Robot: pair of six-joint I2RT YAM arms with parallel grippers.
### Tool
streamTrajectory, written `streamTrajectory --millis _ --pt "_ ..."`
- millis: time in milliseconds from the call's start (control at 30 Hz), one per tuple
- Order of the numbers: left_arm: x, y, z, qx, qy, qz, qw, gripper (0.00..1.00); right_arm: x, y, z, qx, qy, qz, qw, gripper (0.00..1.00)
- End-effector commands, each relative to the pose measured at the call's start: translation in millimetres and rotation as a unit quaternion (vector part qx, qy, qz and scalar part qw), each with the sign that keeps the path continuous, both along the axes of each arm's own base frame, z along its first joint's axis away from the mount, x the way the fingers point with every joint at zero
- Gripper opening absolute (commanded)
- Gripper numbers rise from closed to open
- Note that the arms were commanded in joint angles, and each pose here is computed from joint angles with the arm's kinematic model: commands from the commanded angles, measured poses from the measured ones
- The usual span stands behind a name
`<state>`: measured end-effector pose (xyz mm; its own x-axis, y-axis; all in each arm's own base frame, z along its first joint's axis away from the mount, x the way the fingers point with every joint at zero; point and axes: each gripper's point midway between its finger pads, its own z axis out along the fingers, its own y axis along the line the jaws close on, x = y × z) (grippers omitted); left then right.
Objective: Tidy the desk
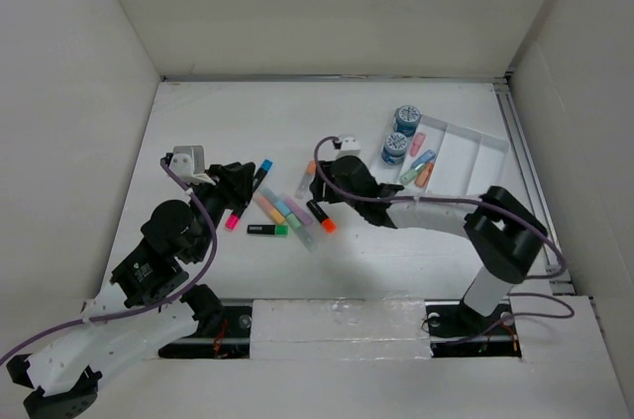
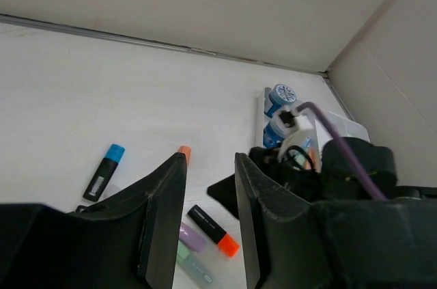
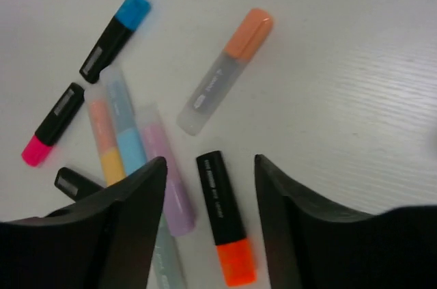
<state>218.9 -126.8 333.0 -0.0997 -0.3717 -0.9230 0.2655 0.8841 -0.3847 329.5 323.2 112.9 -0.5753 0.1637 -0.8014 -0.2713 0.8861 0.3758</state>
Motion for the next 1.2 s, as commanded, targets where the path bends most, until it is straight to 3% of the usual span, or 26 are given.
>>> streamTrajectory --millis 0,167,333,367,433,500,533,600,733,833,867,900,967,1067,1100,1167 --pt "2.3 2.6 10.1 -0.018 -0.012 0.011 1.000 0.31 13.7 22.4 -3.4 -0.036 -0.007 -0.006 0.999 0.63" --pt "1.5 1.5 11.2 -0.018 -0.015 0.006 1.000 0.39 30.9 45.2 -38.7 -0.113 0.006 -0.029 0.993 0.73" --pt "1.3 -0.3 10.5 -0.016 -0.015 0.002 1.000 0.43 49.5 62.7 -50.2 -0.155 0.013 -0.042 0.987 0.72" --pt "1.0 -0.7 11.2 -0.017 -0.016 0.000 1.000 0.44 53.9 60.9 -57.4 -0.171 0.015 -0.053 0.984 0.67" --pt "0.6 0.1 11.5 -0.017 -0.016 0.001 1.000 0.44 58.7 61.8 -61.9 -0.180 0.014 -0.060 0.982 0.66" --pt "-0.1 0.4 11.9 -0.019 -0.017 0.000 1.000 0.45 58.5 55.1 -76.0 -0.207 0.022 -0.067 0.976 0.55" --pt "-0.4 0.9 12.2 -0.020 -0.018 0.000 1.000 0.45 55.1 58.7 -76.8 -0.211 0.021 -0.062 0.975 0.43" --pt "-0.7 0.5 12.9 -0.021 -0.018 -0.001 1.000 0.45 56.0 59.7 -75.8 -0.211 0.018 -0.061 0.975 0.33" --pt "-0.4 0.1 11.9 -0.019 -0.018 -0.001 1.000 0.45 60.7 75.3 -61.8 -0.184 0.016 -0.052 0.981 0.08" --pt "-0.5 0.9 11.2 -0.019 -0.016 0.000 1.000 0.46 70.7 78.9 -17.0 -0.103 -0.016 -0.059 0.993 0.05" --pt "-1.0 1.4 12.2 -0.020 -0.018 0.000 1.000 0.45 70.7 76.0 26.7 -0.056 -0.039 -0.060 0.996 0.05" --pt "-1.0 1.4 12.2 -0.020 -0.018 0.000 1.000 0.45 64.7 61.5 22.1 -0.050 -0.032 -0.065 0.996 0.05" --pt "-1.6 1.4 12.9 -0.021 -0.019 -0.001 1.000 0.45 72.4 38.6 87.6 0.029 -0.080 -0.087 0.993 0.05" --pt "-2.3 -0.3 12.9 -0.021 -0.019 -0.007 1.000 0.46 74.7 -23.2 100.3 0.033 -0.092 -0.138 0.986 0.06" --pt "-2.7 0.1 13.6 -0.022 -0.020 -0.007 1.000 0.46 70.1 -45.4 125.4 0.051 -0.108 -0.156 0.981 0.06" --pt "-3.6 0.0 15.0 -0.024 -0.021 -0.009 0.999 0.46 64.3 -89.7 113.1 0.038 -0.100 -0.195 0.975 0.07"
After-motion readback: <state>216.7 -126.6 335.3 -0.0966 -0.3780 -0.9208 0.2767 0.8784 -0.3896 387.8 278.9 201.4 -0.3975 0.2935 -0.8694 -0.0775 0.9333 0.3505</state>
